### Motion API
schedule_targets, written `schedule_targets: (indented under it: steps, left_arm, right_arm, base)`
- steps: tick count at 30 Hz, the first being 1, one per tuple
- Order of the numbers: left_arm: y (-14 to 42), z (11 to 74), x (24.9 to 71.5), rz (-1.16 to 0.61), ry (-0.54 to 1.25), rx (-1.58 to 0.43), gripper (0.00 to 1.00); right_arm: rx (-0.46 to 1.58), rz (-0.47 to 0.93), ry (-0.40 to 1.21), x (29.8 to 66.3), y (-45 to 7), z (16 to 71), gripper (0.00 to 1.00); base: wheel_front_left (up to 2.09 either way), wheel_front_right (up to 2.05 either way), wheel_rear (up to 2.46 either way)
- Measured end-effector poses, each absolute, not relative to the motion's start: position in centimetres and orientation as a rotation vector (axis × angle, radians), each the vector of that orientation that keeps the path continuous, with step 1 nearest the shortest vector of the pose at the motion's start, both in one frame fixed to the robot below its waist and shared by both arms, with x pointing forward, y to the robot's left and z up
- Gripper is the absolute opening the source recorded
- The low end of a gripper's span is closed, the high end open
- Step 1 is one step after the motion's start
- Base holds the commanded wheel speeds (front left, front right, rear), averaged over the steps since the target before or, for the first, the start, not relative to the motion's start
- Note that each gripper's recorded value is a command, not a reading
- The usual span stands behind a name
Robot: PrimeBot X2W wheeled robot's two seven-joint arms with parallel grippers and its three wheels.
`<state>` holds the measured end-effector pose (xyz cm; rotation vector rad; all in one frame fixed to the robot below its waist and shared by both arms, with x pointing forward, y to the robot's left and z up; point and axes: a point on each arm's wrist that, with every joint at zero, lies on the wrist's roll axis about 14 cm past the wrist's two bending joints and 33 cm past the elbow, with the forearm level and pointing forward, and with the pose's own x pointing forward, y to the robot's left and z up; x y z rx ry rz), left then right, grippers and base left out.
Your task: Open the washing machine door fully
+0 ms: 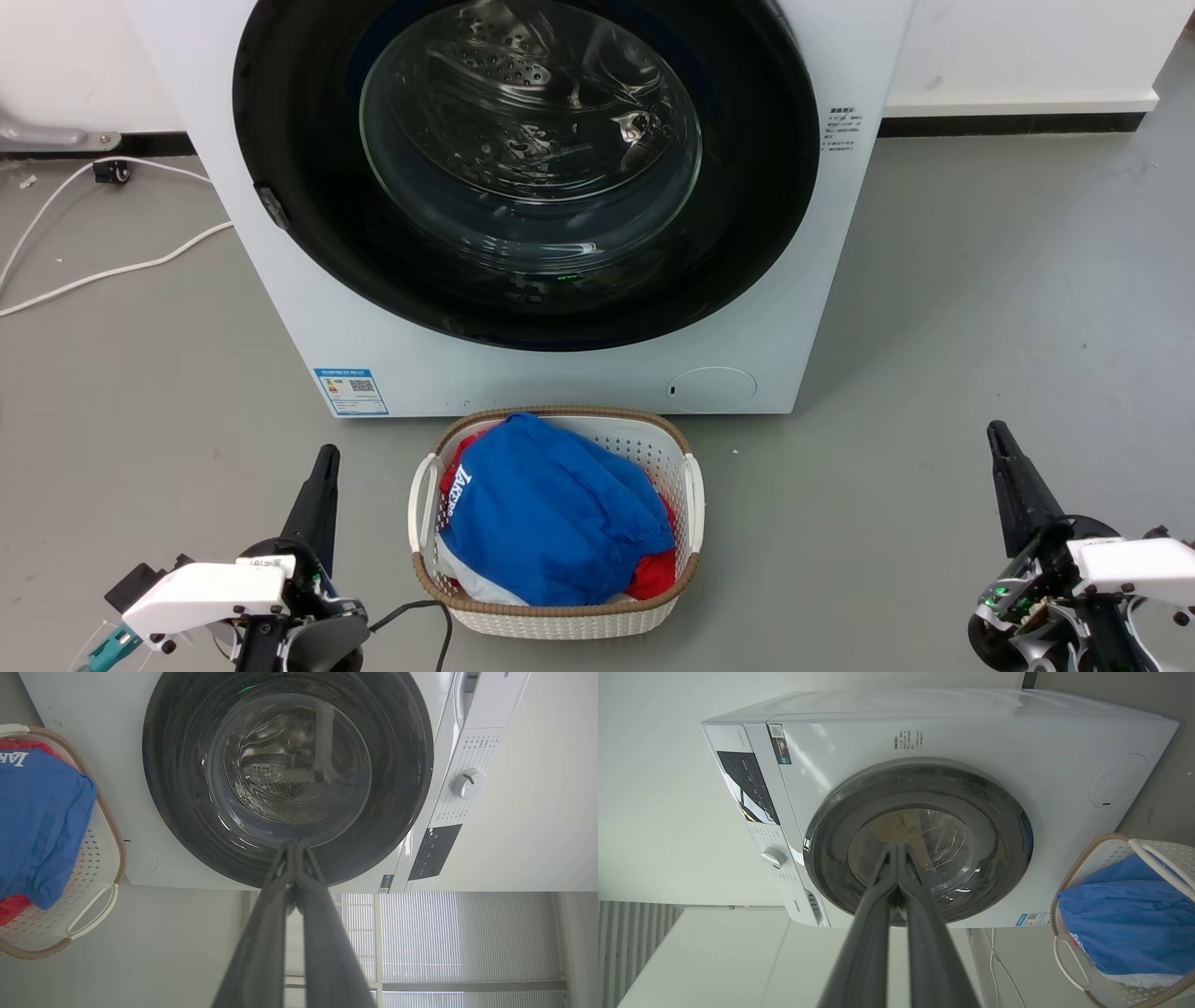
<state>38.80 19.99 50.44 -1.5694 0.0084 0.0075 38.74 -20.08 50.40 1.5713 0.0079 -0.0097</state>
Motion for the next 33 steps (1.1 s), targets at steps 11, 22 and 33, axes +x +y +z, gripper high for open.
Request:
schedule_targets:
  steps: [11, 22, 33]
  left_arm:
    - [19.7, 48.2, 37.8, 0.06, 0.061, -1.572, 1.0]
    - [18.7, 49.8, 38.2, 0.015, 0.032, -1.421, 1.0]
    - [17.4, 51.1, 38.4, -0.043, 0.018, -1.129, 1.0]
  right_arm:
    - [1.574, -0.063, 0.051, 37.7, -19.9, 48.3, 1.0]
    - [1.41, -0.036, 0.028, 38.0, -19.3, 49.5, 1.0]
    - [1.126, 0.005, 0.004, 38.0, -18.6, 50.8, 1.0]
  base:
    - [0.0, 0.0, 0.0]
    - [0.0, 0.0, 0.0]
    - [0.0, 0.0, 0.0]
